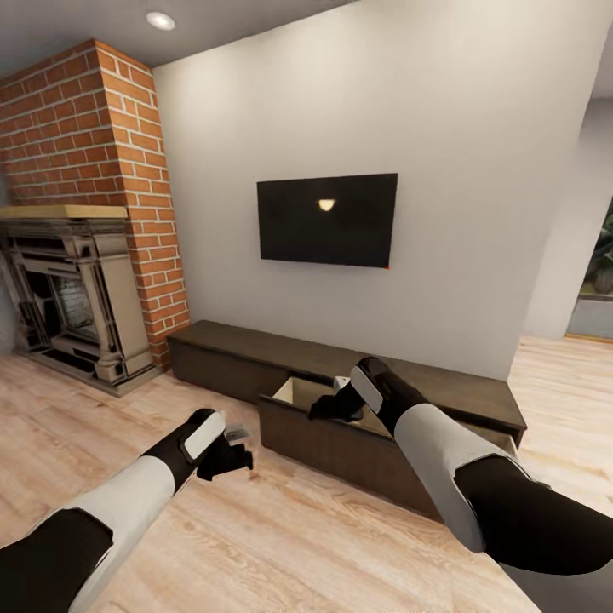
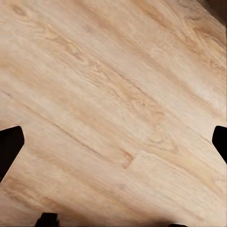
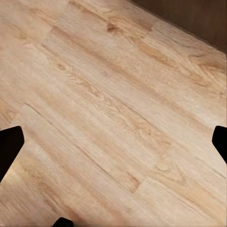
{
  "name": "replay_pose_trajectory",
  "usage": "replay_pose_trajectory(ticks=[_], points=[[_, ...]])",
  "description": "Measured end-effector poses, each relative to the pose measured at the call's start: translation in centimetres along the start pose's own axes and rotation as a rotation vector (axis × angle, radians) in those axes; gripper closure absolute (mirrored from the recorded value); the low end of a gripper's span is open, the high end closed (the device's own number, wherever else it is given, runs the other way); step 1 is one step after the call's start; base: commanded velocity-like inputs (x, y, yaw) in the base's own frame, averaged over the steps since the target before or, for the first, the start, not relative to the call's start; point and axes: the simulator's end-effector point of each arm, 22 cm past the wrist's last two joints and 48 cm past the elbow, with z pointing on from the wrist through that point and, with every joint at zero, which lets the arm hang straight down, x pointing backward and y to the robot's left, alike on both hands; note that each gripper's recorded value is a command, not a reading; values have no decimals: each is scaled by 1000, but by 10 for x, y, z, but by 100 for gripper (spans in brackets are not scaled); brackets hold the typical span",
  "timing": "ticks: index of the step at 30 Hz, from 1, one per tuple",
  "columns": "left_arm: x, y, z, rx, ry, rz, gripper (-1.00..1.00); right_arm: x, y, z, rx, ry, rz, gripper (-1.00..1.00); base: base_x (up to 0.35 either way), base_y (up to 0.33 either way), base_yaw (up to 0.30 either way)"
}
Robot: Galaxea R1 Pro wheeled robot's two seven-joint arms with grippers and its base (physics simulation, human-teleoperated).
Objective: Place each of the two pumpkins and all three candles from the living room inside a cabinet in the living room (use any cabinet), then make sure every cabinet is closed, and position the cauldron so it is next to a table in the living room.
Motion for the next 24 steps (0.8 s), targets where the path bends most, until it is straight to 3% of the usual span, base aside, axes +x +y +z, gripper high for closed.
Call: replay_pose_trajectory(ticks=[6,11,16,20,24], points=[[12,41,13,-78,20,-84,-100,-12,2,-8,2,-24,2,-100,-217,160,289],[8,69,15,-131,-17,-149,-100,-23,2,-13,6,-60,6,-100,-95,60,289],[13,81,19,-148,-20,-166,-100,-28,3,-14,4,-82,3,-100,-10,6,290],[26,92,32,-166,-39,-193,-100,-41,3,-14,10,-145,-9,-100,-1,1,290],[31,96,36,-174,-46,-202,-100,-46,3,-15,11,-168,-13,-100,0,0,290]])
